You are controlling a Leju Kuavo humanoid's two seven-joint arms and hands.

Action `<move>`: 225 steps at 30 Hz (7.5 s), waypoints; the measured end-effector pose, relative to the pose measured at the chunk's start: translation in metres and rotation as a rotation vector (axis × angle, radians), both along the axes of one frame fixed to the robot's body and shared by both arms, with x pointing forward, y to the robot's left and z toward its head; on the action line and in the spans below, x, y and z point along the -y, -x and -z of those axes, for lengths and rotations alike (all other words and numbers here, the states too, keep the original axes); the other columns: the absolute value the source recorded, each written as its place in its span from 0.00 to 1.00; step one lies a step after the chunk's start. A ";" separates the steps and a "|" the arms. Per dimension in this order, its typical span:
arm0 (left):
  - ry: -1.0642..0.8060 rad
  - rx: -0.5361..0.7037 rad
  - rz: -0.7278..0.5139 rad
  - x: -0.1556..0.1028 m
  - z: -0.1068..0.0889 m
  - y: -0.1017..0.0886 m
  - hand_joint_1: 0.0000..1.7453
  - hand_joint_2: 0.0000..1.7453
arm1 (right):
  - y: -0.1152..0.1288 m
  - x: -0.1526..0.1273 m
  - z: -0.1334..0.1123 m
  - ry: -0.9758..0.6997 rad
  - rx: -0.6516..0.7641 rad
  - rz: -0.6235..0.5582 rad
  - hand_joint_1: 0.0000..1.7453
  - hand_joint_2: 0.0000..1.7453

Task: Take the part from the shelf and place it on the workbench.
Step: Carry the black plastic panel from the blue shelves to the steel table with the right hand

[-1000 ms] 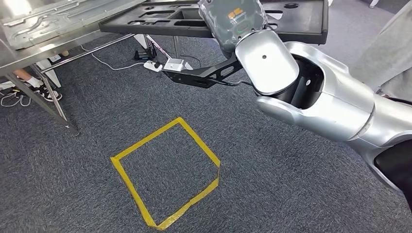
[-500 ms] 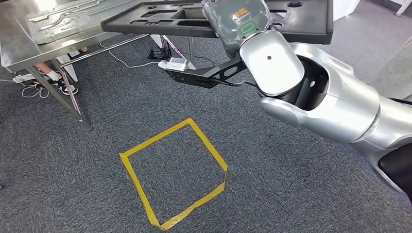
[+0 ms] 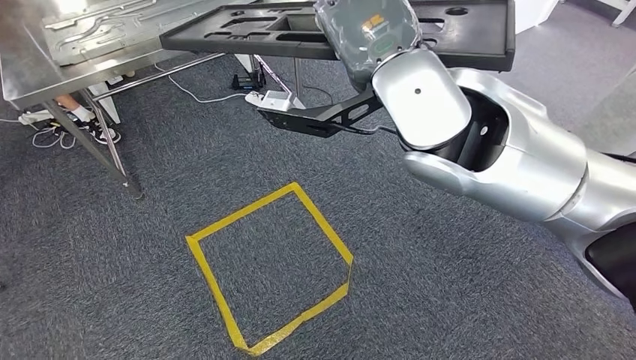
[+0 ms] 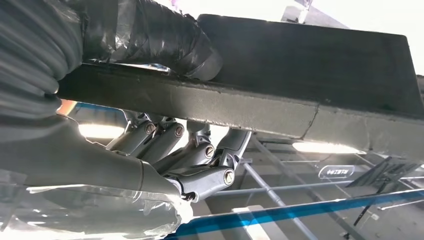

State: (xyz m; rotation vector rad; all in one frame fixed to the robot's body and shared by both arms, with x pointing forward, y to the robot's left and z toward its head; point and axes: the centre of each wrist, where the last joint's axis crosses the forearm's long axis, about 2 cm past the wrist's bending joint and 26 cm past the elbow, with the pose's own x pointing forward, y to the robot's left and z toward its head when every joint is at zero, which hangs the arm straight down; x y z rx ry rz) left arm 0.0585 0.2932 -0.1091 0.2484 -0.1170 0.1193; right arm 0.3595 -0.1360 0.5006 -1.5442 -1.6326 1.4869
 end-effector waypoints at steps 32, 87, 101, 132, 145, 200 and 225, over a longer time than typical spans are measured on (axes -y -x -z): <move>-0.012 -0.003 0.002 0.000 0.000 0.000 0.00 1.00 | -0.002 0.007 0.002 0.009 0.001 0.016 1.00 1.00; -0.058 -0.041 -0.024 -0.003 0.000 0.000 0.00 1.00 | -0.003 0.008 0.013 0.046 -0.018 0.032 1.00 1.00; -0.058 -0.039 -0.018 -0.006 -0.001 -0.002 0.00 1.00 | -0.004 0.009 0.016 0.049 -0.026 0.028 1.00 1.00; -0.068 -0.046 -0.009 -0.007 -0.001 -0.002 0.00 1.00 | -0.006 0.009 0.021 0.060 -0.038 0.026 1.00 1.00; -0.068 -0.043 -0.007 -0.006 -0.001 -0.003 0.00 1.00 | -0.007 0.009 0.020 0.066 -0.039 0.025 1.00 1.00; -0.071 -0.030 0.004 -0.006 -0.001 -0.003 0.00 1.00 | -0.010 0.007 0.030 0.107 -0.059 0.033 1.00 1.00; -0.075 -0.032 0.005 -0.006 -0.001 -0.005 0.00 1.00 | -0.010 0.003 0.037 0.149 -0.071 0.029 1.00 1.00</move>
